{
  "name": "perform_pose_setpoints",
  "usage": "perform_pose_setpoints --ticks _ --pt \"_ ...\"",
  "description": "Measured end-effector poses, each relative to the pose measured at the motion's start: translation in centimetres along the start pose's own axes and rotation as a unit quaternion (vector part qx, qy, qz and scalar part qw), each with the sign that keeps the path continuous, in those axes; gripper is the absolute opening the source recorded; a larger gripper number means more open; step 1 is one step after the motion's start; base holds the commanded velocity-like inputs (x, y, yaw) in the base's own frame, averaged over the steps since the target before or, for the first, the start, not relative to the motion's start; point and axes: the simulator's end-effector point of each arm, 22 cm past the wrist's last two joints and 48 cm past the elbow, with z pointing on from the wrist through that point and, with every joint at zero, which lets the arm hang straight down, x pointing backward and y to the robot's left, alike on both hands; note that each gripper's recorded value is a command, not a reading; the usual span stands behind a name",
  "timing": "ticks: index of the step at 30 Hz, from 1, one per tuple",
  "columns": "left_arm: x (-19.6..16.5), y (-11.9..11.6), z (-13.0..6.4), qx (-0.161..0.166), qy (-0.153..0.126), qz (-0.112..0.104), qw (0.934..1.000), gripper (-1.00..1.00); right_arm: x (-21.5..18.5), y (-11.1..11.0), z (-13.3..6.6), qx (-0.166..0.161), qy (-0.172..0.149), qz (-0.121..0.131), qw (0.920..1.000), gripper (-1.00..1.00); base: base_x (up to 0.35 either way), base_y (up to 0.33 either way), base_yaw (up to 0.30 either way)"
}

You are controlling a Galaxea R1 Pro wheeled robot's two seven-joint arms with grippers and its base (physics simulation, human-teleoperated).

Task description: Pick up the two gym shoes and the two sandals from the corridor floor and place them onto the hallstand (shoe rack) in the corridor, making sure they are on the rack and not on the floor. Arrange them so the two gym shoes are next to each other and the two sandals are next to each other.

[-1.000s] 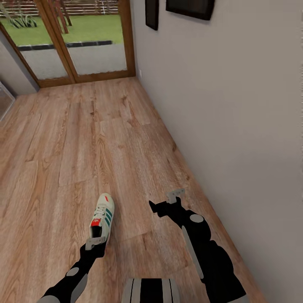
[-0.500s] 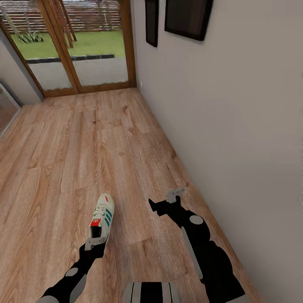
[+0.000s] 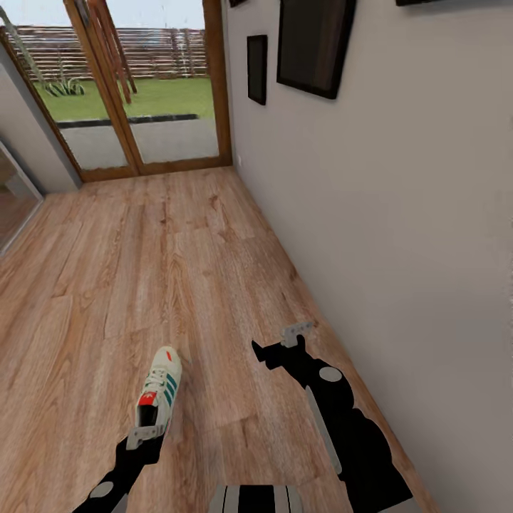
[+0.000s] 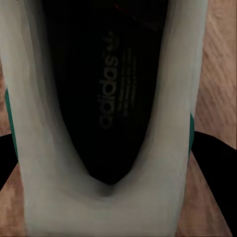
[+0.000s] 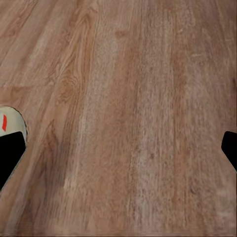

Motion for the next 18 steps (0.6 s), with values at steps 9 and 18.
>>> perform_pose_setpoints --ticks 9,18 --pt "-0.4 0.0 -2.0 0.0 -0.029 0.001 0.9996 -1.0 0.6 -0.9 -1.0 0.012 0.006 -0.022 0.9997 1.0 0.0 0.0 -0.036" --pt "1.1 0.8 -5.2 -0.007 -0.019 -0.002 0.9998 -1.0 7.7 -5.0 -3.0 0.028 0.015 -0.065 0.9974 1.0 0.0 0.0 -0.099"
